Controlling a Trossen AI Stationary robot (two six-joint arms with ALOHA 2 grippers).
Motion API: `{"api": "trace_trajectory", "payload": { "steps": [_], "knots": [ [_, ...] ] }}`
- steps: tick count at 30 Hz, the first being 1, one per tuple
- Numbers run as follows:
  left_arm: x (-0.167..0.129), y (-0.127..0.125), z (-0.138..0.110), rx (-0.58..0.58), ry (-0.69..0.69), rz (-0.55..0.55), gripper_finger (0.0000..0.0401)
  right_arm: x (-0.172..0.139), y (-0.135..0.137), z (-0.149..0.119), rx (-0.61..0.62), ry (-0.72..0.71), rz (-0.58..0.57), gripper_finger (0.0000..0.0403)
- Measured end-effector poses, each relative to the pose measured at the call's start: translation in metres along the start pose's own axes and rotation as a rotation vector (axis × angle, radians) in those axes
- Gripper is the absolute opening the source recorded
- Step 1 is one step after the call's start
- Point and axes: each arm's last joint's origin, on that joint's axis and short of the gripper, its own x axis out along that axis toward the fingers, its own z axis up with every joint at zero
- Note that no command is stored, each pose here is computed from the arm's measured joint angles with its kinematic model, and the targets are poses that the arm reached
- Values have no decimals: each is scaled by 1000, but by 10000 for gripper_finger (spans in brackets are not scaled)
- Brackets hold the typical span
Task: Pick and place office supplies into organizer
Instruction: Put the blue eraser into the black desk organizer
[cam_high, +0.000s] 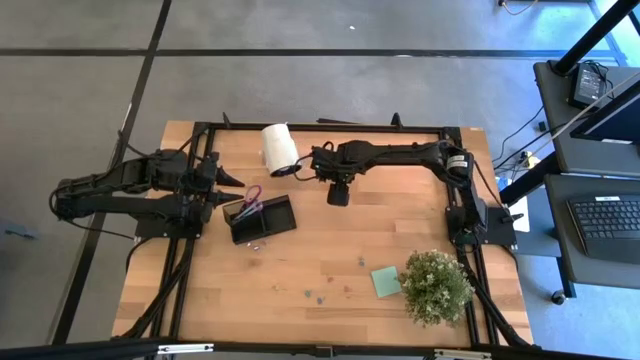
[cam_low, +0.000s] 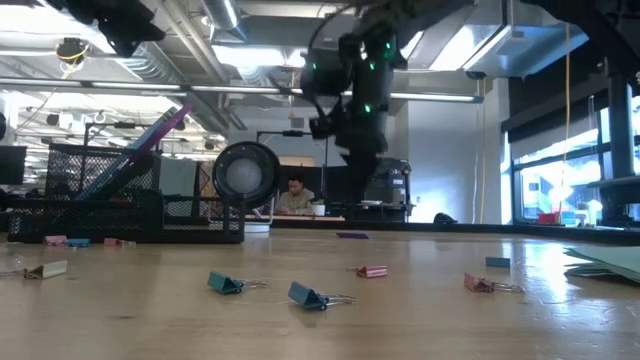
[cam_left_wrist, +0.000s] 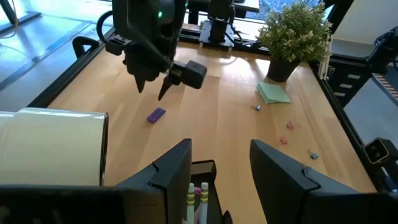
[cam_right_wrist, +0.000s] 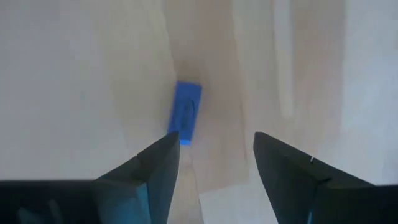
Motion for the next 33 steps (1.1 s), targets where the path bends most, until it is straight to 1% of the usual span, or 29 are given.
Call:
{"api": "trace_trajectory", "payload": {
  "steps": [3,5,10,16,19,22,29,33],
  "knots": [
    [0,0,0,-1,4,1,156,15,-3,-8,43,9,-3,209],
    [0,0,0,0,5,1,156,18,-4,-13,74,13,-5,209],
    [0,0,0,-1,4,0,156,10,-5,-12,131,-33,-7,209],
    [0,0,-1,-37,10,1,156,1,-6,-2,189,-96,-6,209],
    [0,0,-1,-61,10,1,156,1,-6,-4,198,-82,-5,209],
    [0,0,-1,-90,9,1,156,1,-6,-6,240,-64,-3,209],
    [0,0,-1,-90,9,2,156,3,-5,-6,249,-63,4,209],
    [0,0,-1,-90,9,2,156,3,-5,-6,288,-63,12,210]
  ]
}}
